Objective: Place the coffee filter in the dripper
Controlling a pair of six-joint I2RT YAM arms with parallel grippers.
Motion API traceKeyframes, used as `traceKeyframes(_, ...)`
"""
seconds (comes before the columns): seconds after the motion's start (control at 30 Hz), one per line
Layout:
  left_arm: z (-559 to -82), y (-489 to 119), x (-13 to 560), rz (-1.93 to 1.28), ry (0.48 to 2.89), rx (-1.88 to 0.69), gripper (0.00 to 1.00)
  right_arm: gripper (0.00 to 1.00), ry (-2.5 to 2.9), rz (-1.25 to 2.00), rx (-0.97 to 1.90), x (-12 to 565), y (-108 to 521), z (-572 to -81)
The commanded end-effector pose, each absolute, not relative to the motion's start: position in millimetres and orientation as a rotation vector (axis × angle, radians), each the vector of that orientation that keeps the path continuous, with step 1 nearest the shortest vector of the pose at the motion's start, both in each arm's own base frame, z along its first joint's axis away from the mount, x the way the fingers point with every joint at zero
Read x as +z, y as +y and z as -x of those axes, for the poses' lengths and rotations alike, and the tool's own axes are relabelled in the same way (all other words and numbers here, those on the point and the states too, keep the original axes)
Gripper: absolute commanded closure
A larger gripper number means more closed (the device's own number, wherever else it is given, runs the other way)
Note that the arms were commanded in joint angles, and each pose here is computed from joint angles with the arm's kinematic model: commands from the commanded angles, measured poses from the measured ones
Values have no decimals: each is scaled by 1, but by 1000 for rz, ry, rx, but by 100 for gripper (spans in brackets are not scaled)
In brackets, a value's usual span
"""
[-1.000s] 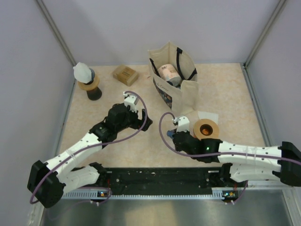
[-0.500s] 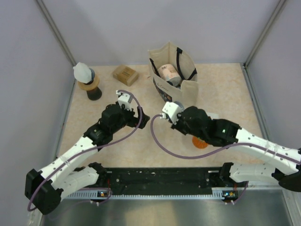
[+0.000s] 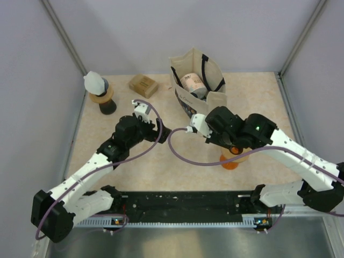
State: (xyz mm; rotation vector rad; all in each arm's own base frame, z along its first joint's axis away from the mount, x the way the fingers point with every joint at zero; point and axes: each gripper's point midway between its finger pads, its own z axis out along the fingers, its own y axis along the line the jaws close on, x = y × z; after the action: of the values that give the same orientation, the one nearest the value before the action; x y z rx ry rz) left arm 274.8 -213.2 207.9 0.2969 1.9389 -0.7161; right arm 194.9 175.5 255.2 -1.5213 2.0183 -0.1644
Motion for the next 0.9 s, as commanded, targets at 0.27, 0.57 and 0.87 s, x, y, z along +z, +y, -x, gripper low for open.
traceKeyframes(0.27, -278, -220, 233, -320, 1836, -794, 1, 100, 2234, 1449, -200, 232, 103, -142)
traceKeyframes(0.57, -280, -220, 226, -313, 1858, -794, 1, 100, 2242, 1455, -233, 230, 92, -139)
traceKeyframes(0.87, -276, -219, 230, -326, 1837, -805, 1, 100, 2274, 1471, -369, 225, 80, -148)
